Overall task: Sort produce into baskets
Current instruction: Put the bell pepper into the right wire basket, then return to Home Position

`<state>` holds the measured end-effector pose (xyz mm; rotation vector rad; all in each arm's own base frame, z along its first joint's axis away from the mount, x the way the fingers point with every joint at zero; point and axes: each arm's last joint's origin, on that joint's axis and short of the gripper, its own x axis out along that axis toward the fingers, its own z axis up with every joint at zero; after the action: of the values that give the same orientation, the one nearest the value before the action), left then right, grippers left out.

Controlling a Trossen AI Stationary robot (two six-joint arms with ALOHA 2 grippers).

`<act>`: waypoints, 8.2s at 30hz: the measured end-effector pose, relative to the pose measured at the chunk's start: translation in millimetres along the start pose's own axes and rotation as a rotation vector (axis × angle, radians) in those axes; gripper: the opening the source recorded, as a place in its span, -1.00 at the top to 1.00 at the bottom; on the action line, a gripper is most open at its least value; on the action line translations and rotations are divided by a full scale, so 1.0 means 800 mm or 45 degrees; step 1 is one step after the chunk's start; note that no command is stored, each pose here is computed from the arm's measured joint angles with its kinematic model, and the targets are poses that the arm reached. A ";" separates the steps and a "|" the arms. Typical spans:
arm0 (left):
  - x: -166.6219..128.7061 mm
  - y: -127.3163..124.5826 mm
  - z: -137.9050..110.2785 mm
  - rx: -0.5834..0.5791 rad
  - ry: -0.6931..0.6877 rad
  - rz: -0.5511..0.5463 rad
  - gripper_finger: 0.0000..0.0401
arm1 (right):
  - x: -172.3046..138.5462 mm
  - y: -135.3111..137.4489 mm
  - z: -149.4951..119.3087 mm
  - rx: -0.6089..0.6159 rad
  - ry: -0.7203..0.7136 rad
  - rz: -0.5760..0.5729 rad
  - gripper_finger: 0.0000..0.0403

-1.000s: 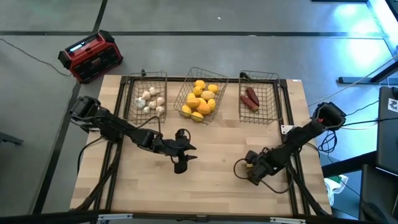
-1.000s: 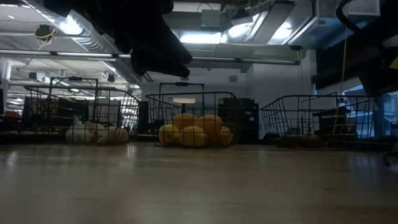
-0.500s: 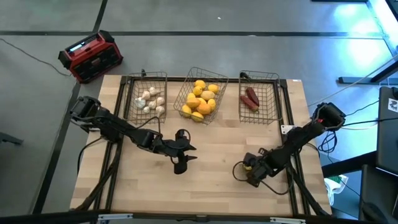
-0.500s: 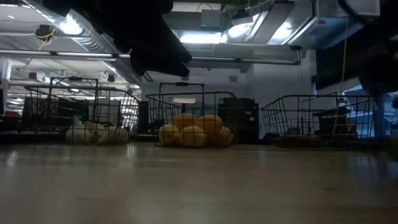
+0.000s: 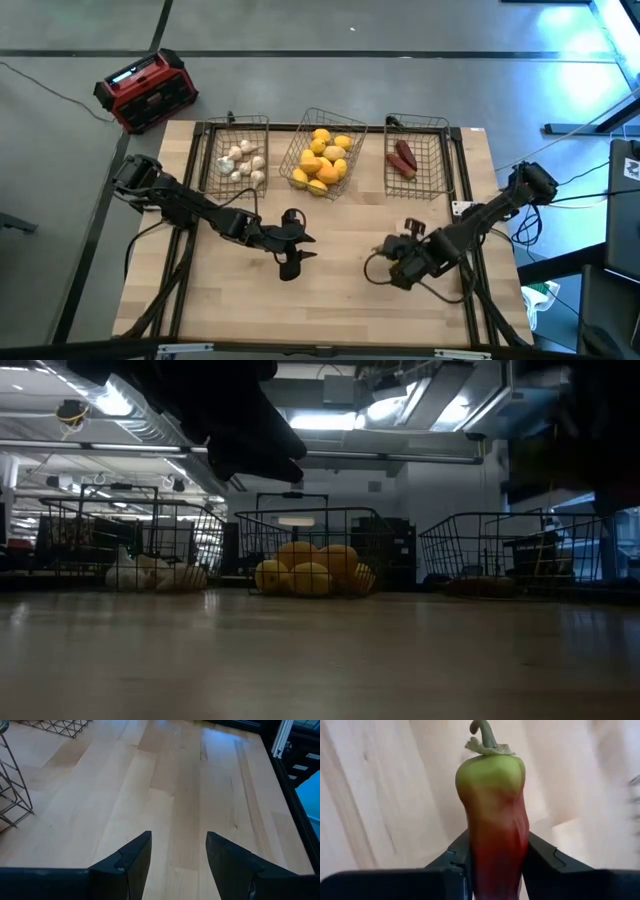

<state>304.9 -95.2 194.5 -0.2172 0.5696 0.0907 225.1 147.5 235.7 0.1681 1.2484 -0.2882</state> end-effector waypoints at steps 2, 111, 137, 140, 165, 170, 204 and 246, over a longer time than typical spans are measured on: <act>0.000 0.000 0.000 -0.006 0.000 0.000 0.08 | -0.019 -0.007 0.013 -0.045 -0.050 -0.028 0.44; -0.144 0.028 0.023 0.235 -0.455 -0.097 0.98 | -0.103 -0.178 0.072 0.001 -1.075 0.387 0.62; -0.200 0.123 -0.081 -0.088 -0.741 -0.090 0.99 | -0.025 -0.178 -0.072 -0.058 -1.495 0.874 0.94; -0.203 0.126 -0.087 -0.093 -0.772 -0.105 0.99 | -0.011 -0.186 -0.088 -0.016 -1.534 0.880 0.93; -0.202 0.141 -0.130 -0.161 -0.853 -0.159 0.98 | 0.055 -0.197 -0.125 0.133 -1.450 0.791 0.93; -0.200 0.147 -0.133 -0.096 -0.851 0.069 0.98 | 0.055 -0.197 -0.125 0.130 -1.452 0.789 0.93; -0.199 0.149 -0.137 0.108 -0.784 -0.077 0.98 | 0.052 -0.196 -0.130 -0.150 -1.532 0.775 0.93; -0.199 0.149 -0.137 0.109 -0.784 -0.077 0.98 | 0.052 -0.196 -0.130 -0.144 -1.532 0.769 0.93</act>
<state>96.8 -8.6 170.1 -0.1130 -0.0464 0.0698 94.7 22.4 168.6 0.2150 -0.0110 0.2110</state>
